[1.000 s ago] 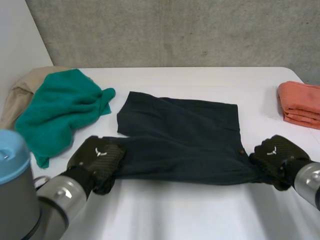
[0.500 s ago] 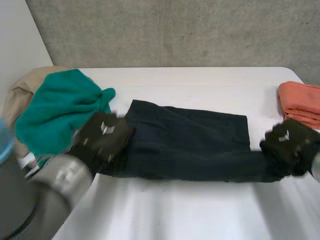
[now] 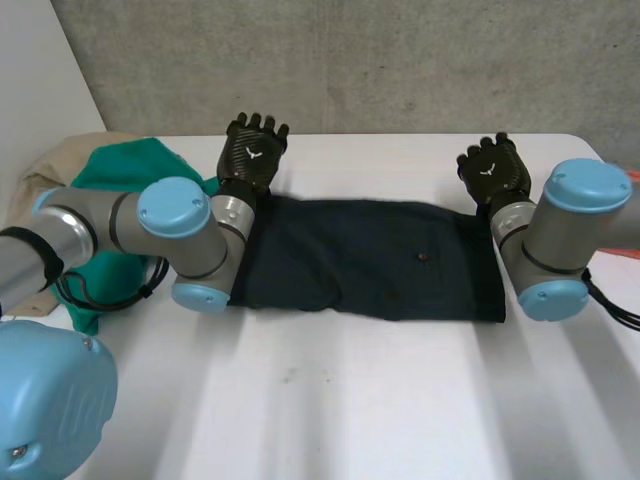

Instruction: Fold the laundry.

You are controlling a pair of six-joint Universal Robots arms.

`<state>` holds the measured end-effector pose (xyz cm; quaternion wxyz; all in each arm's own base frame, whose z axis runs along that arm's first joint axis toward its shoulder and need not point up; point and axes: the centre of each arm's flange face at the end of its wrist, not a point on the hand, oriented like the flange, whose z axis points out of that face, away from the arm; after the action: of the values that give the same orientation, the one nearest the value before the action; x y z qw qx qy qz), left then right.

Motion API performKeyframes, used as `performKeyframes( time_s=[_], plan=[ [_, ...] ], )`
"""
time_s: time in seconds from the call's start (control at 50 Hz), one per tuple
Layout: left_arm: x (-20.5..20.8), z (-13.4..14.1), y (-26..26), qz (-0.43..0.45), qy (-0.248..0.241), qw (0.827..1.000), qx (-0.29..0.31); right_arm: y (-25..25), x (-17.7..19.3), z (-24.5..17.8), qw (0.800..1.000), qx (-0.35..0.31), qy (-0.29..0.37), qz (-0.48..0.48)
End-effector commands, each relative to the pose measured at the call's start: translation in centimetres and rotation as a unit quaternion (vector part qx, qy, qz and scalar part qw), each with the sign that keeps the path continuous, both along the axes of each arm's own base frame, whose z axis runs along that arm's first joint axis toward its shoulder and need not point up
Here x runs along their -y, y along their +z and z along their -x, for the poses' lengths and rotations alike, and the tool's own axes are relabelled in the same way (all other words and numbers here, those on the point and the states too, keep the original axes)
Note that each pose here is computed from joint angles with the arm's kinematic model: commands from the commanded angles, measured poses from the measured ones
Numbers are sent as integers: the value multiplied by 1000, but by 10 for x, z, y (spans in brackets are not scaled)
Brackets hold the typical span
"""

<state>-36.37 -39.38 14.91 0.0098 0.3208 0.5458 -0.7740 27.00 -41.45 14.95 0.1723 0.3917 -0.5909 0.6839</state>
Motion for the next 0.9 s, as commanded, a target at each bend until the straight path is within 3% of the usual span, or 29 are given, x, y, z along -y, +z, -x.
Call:
performKeyframes(
  time_s=[0.02,0.16,0.28,0.48,0.6,0.7,0.8,0.86,0.9],
  plan=[
    [-24,1,9,-2,-13,1000,-6,16,-15,6,999,44,-25,-17],
    [-57,-23,38,-20,-8,1000,-3,47,-67,26,985,108,-2,-133],
    [-84,-36,41,-62,-17,998,-26,14,-95,48,946,147,-1,-288],
    [-100,-39,37,-99,-28,993,-55,-27,-92,49,945,146,-6,-294],
    [-104,-38,46,-93,-32,993,-60,-22,-88,59,952,137,-35,-271],
    [-112,-42,63,-81,-36,994,-68,21,-85,87,975,85,-58,-195],
    [-118,-47,77,-75,-38,993,-84,34,-81,107,987,-47,-72,-135],
    [-121,-50,79,-81,-37,992,-93,37,-82,101,988,-90,-59,-115],
    [-123,-51,80,-83,-38,991,-99,46,-89,74,991,-101,-19,-81]
  ],
)
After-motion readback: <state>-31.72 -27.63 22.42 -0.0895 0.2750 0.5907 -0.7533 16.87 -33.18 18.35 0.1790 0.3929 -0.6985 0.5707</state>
